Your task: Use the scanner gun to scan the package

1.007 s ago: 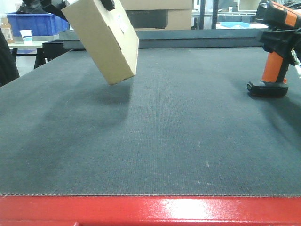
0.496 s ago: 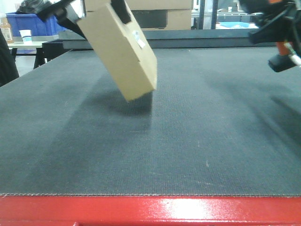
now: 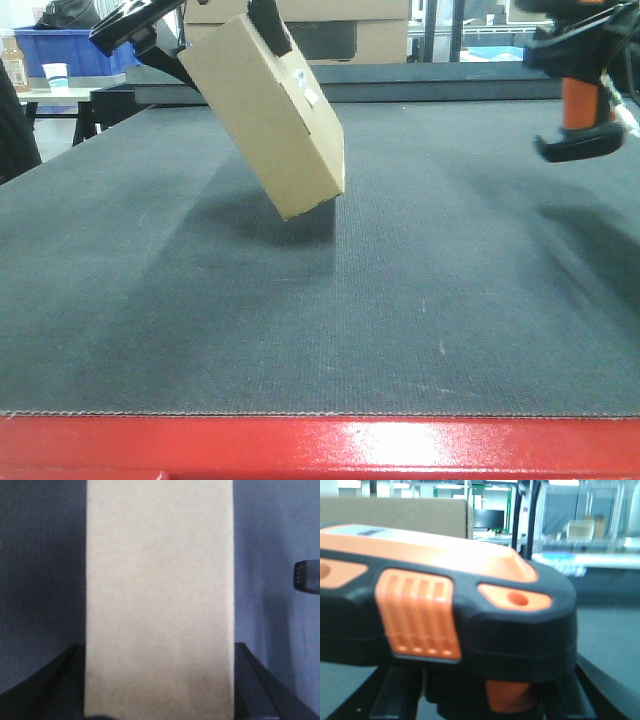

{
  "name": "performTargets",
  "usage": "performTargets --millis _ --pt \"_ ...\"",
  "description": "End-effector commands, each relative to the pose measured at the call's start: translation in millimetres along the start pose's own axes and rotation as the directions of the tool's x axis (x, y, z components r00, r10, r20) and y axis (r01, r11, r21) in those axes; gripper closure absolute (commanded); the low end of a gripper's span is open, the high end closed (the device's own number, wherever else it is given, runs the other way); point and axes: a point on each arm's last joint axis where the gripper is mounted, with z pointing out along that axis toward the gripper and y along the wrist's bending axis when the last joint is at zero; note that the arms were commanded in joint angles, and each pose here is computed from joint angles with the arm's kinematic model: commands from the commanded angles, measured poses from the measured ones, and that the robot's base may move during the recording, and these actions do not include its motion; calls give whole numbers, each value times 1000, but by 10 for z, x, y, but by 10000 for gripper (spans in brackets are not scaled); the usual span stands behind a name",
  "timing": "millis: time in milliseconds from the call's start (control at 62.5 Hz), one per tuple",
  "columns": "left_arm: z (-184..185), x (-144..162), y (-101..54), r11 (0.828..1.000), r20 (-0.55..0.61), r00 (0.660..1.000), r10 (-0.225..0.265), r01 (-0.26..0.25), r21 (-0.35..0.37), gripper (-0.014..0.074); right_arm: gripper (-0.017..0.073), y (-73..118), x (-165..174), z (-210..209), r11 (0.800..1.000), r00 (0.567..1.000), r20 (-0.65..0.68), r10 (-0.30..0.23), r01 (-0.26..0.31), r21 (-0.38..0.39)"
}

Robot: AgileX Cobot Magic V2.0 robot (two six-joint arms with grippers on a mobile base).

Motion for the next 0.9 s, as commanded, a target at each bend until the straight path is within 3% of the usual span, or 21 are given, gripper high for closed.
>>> performTargets --millis 0,80,544,752,880 --pt "-26 -14 -43 1000 27 1000 11 -11 13 705 718 -13 -15 19 991 990 48 133 -134 5" --pt "-26 -16 -38 1000 29 999 16 -16 7 705 720 -20 70 27 986 986 43 164 -164 6" --pt "-26 -17 -36 1000 29 999 17 -17 5 705 720 -38 249 37 988 987 47 152 -153 11" --pt "-26 -17 -36 1000 29 999 17 -17 5 705 720 -29 306 37 989 989 -17 149 -149 11" --pt "-26 -18 -37 1000 31 999 17 -17 6 705 606 -17 306 37 990 990 -18 143 -143 -2"
